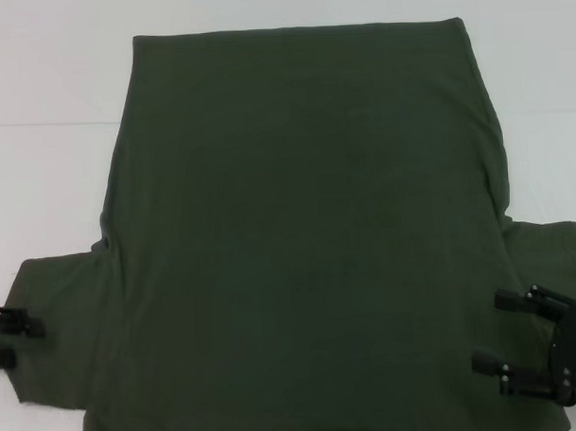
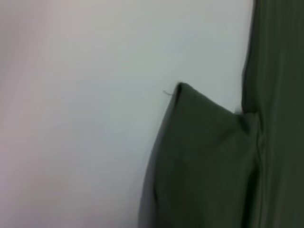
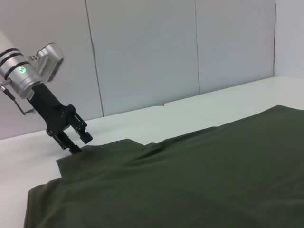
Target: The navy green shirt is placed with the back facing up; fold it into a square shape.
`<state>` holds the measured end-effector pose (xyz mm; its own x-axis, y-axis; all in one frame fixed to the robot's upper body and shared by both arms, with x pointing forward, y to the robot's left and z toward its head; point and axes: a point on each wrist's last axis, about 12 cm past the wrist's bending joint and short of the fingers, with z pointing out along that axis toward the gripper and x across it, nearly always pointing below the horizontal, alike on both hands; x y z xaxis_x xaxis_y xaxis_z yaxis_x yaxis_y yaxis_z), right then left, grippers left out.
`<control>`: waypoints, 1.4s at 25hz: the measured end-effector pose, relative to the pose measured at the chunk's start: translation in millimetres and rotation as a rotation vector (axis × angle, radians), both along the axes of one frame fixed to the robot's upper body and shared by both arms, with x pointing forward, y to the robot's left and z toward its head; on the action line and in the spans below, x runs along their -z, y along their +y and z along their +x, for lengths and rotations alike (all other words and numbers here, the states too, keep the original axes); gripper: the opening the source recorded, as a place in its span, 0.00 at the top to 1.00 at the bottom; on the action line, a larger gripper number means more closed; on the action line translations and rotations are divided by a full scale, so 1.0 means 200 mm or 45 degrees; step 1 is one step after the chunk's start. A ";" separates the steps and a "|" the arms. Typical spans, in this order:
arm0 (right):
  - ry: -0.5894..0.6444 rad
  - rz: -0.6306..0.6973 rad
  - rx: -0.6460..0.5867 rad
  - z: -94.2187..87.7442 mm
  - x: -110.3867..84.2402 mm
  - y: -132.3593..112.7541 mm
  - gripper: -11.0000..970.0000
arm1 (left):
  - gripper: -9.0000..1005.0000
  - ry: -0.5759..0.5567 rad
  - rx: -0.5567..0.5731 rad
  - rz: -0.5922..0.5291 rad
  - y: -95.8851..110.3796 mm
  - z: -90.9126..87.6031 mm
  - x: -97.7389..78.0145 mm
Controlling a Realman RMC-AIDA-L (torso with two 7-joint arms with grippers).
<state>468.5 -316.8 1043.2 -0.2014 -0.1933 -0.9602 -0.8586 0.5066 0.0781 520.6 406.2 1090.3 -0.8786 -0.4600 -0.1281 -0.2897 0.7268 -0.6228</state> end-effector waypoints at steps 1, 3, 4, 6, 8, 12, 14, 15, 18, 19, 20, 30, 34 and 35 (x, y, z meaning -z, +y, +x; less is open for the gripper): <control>-0.001 0.000 0.000 0.00 0.00 0.00 0.05 | 0.56 0.009 0.004 0.009 0.00 0.00 0.00; -0.001 0.000 -0.001 0.00 0.00 0.00 0.05 | 0.47 0.019 0.012 0.024 0.00 0.00 -0.01; -0.001 0.000 -0.001 0.00 0.00 0.00 0.05 | 0.42 0.021 0.014 0.029 0.01 0.00 -0.01; -0.002 0.000 -0.002 0.00 0.00 0.00 0.05 | 0.40 0.021 0.014 0.034 0.01 0.00 -0.01; -0.002 0.000 -0.003 0.00 0.00 0.00 0.05 | 0.37 0.025 0.016 0.044 0.02 0.00 -0.02; -0.004 0.003 -0.005 0.00 0.00 0.00 0.05 | 0.35 0.020 0.014 0.061 0.03 0.00 -0.04; -0.004 0.003 -0.006 0.00 0.00 0.00 0.05 | 0.35 0.020 0.007 0.065 0.05 -0.01 -0.05; -0.004 0.004 -0.006 0.00 0.00 0.00 0.05 | 0.35 0.021 0.002 0.066 0.05 -0.01 -0.05; -0.004 0.004 -0.005 0.00 0.00 0.00 0.05 | 0.35 0.034 -0.009 0.074 0.07 -0.02 -0.05; -0.004 0.004 -0.005 0.00 0.00 0.00 0.05 | 0.35 0.038 -0.010 0.079 0.07 -0.02 -0.05; -0.004 0.004 -0.004 0.00 0.00 0.00 0.05 | 0.35 0.044 -0.010 0.084 0.07 -0.02 -0.05; -0.005 0.003 -0.003 0.00 -0.01 0.00 0.05 | 0.35 0.052 -0.015 0.101 0.07 -0.02 -0.03; -0.006 0.002 -0.004 0.00 -0.01 0.00 0.05 | 0.35 0.053 -0.010 0.091 0.06 -0.02 -0.02; -0.005 0.002 -0.003 0.00 -0.01 0.00 0.05 | 0.35 0.053 -0.006 0.086 0.05 -0.02 -0.01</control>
